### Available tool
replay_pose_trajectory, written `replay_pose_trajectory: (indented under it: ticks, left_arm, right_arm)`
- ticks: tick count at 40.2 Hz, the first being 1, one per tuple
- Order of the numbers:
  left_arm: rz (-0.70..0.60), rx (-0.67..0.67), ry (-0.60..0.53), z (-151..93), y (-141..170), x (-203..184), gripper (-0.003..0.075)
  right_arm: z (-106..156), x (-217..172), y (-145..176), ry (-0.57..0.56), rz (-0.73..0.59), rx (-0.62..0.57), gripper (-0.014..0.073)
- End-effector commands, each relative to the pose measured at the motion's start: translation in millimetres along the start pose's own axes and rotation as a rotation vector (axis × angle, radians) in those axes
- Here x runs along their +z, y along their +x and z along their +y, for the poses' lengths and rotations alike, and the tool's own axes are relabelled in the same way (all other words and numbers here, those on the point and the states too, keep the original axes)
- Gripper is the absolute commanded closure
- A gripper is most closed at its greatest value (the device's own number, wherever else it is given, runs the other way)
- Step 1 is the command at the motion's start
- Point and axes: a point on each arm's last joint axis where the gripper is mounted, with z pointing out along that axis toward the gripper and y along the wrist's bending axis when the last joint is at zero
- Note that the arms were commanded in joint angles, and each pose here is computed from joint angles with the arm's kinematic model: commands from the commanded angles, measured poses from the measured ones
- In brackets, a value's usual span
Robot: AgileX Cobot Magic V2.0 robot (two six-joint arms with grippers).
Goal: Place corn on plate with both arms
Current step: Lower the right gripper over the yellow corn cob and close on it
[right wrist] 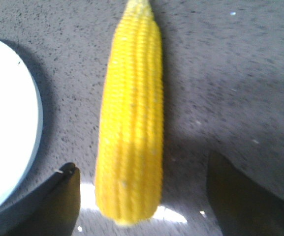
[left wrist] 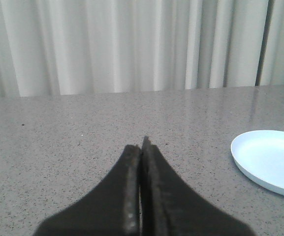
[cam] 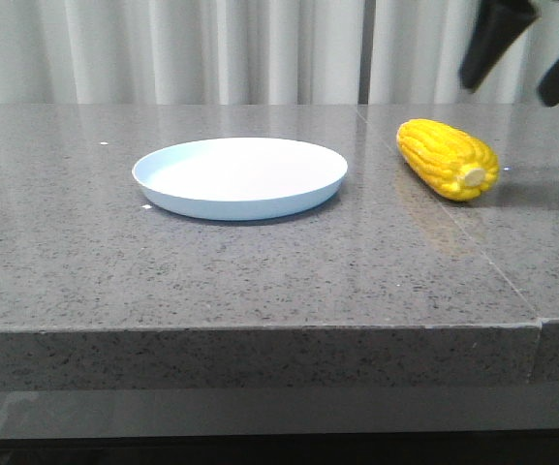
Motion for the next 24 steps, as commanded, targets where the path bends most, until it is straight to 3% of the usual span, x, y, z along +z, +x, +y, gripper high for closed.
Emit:
replay_pose_trajectory:
  ticks: [1, 14, 24]
  left_arm:
    - [-0.090, 0.000, 0.004, 0, -14, -1, 0.0741]
    - [-0.090, -0.002, 0.005, 0, -14, -1, 0.0741]
    - [-0.090, -0.002, 0.005, 0, -14, -1, 0.0741]
  right_arm:
    - [11, -6, -22, -0.032, -0.075, -0.010, 0.0034]
    - [14, 49, -42, -0.058, 0.039, 0.003, 0.0034]
    - [14, 62, -39, -0.078, 0.086, 0.014, 0.0067]
